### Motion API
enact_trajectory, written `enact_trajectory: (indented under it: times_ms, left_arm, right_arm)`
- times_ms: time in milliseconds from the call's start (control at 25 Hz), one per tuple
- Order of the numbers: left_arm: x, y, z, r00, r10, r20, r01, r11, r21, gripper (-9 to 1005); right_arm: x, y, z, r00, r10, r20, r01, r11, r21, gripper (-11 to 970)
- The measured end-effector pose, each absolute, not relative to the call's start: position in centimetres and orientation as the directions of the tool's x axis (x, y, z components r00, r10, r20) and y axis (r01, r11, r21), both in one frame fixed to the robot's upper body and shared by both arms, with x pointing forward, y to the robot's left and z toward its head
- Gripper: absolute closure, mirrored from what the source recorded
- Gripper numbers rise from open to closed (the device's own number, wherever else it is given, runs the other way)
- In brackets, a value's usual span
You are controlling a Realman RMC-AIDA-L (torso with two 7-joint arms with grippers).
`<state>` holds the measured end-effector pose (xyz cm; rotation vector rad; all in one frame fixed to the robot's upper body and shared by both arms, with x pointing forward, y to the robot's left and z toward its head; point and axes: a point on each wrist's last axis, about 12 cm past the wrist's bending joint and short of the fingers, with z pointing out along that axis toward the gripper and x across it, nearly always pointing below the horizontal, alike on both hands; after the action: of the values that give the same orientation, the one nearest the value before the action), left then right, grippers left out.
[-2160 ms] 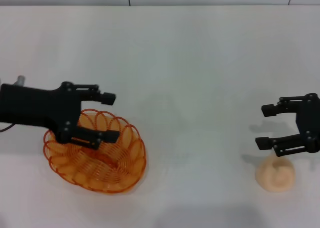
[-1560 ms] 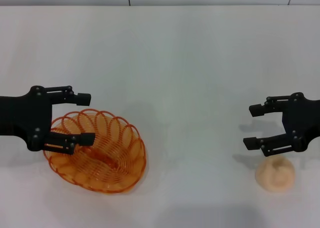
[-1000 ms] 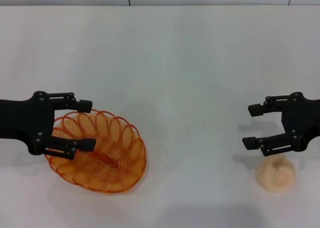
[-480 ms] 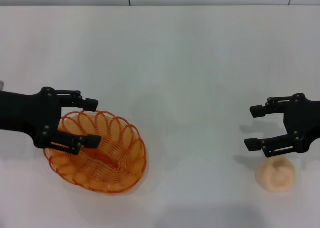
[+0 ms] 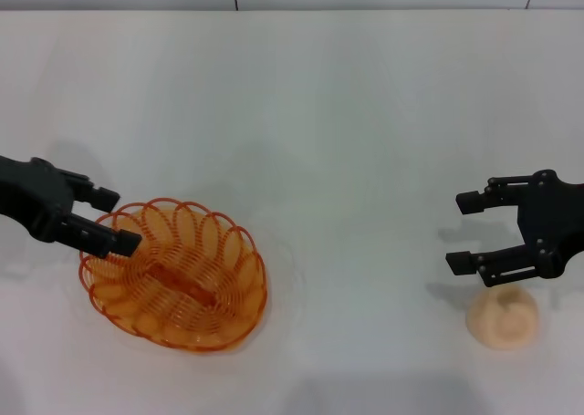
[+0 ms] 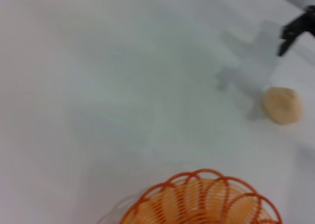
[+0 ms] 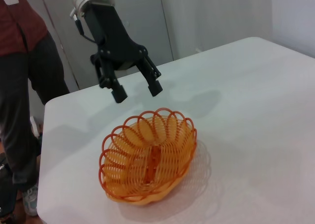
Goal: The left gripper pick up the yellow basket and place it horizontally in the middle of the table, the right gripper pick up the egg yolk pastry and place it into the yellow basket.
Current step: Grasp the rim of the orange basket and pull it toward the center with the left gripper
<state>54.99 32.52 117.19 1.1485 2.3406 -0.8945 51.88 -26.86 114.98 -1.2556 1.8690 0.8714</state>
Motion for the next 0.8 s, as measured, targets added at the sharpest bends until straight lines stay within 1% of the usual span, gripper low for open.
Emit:
enact_trajectory:
  times_ms: [240,440,640,800]
  left_arm:
    - [55.2,33.7,117.8,-0.690,0.559,-0.460,0.721,0.582,-0.375,171]
    - [55.4,34.4,118.1,-0.763,0.513,-0.393,0.643,0.667,-0.377,176]
    - [56.3,34.2,117.6,-0.835,0.451,-0.315,0.544,0.760,-0.355,182]
    - [56.9,33.6,117.2,-0.868,0.404,-0.290,0.489,0.800,-0.348,186]
  right_arm:
    - [51.9,-26.8,115.1,-0.274,-0.463,-0.843,-0.944,0.299,0.142,144]
    - [51.9,-26.8,115.2,-0.276,-0.462,-0.843,-0.943,0.300,0.145,144]
    - [52.0,-26.7,115.3,-0.273,-0.459,-0.846,-0.943,0.300,0.141,144]
    - [52.1,-26.6,115.4,-0.270,-0.453,-0.850,-0.943,0.301,0.139,144]
